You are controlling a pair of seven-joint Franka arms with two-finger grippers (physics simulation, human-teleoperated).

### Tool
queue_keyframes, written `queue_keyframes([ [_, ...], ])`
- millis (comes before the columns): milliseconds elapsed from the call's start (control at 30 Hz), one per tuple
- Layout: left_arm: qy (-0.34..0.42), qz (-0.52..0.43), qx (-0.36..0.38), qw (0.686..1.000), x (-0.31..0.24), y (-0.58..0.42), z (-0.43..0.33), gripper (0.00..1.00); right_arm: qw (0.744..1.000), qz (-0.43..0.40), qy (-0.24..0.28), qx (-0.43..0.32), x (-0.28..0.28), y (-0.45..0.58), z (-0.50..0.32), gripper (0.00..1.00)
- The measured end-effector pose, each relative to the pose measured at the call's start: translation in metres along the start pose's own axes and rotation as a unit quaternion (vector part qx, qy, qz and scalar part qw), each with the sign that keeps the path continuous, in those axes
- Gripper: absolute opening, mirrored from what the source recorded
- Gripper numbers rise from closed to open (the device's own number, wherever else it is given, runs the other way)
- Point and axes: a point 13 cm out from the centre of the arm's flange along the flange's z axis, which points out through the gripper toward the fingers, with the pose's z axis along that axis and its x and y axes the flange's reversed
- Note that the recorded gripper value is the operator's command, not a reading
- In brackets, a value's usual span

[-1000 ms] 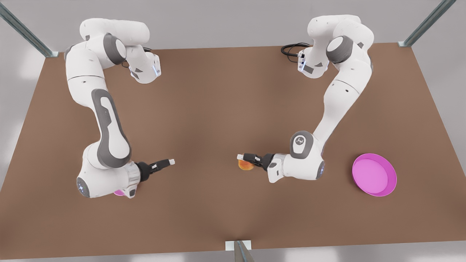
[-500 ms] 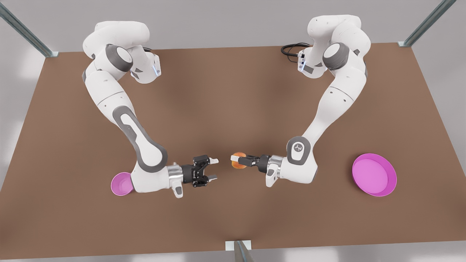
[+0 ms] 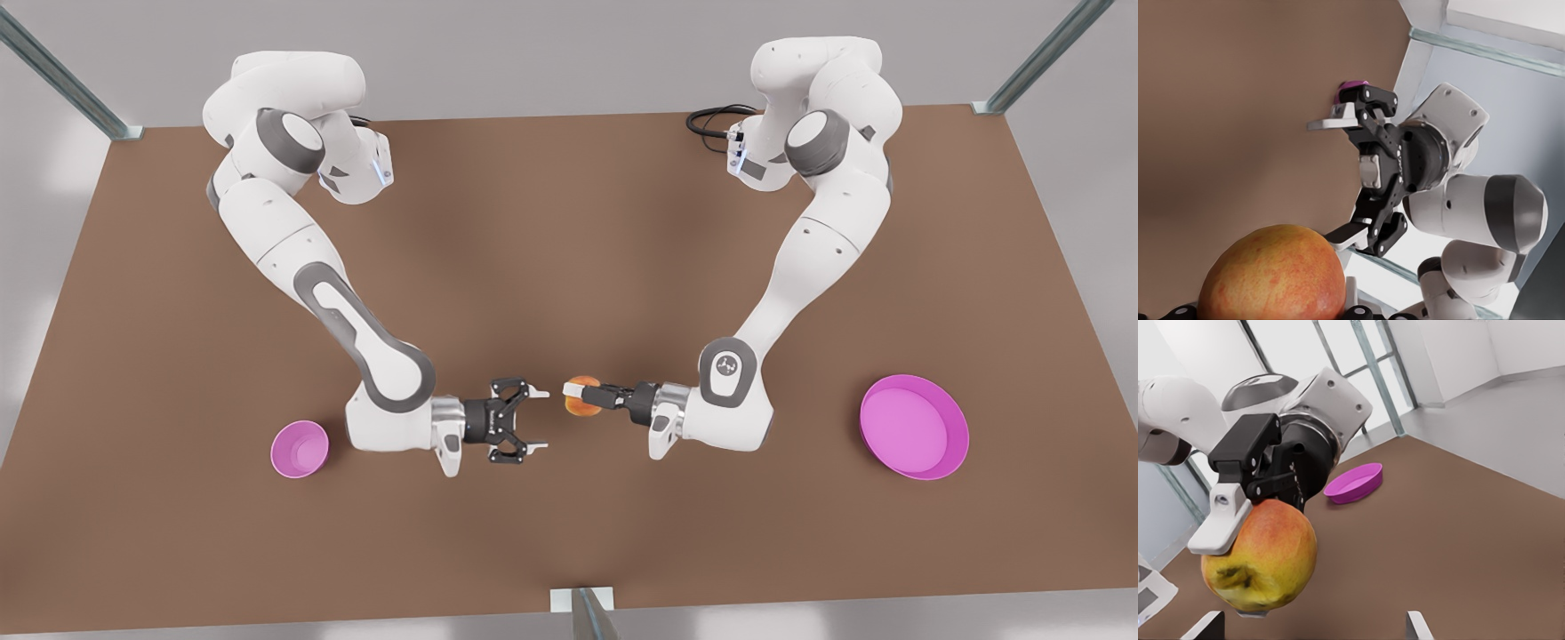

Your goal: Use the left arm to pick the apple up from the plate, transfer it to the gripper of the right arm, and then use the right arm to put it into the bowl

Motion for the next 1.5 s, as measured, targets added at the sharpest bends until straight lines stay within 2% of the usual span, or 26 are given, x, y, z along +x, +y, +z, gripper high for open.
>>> queue_keyframes([
  [633, -0.017, 0.024, 0.009, 1.000, -0.009, -0.002, 0.002, 0.80, 0.992, -0.118, -0.042, 0.006, -0.012, 0.027, 0.018, 1.00],
  [1500, -0.032, 0.027, 0.026, 0.999, -0.013, -0.012, 0.014, 0.82, 0.985, -0.165, -0.051, 0.019, -0.006, 0.036, 0.058, 1.00],
])
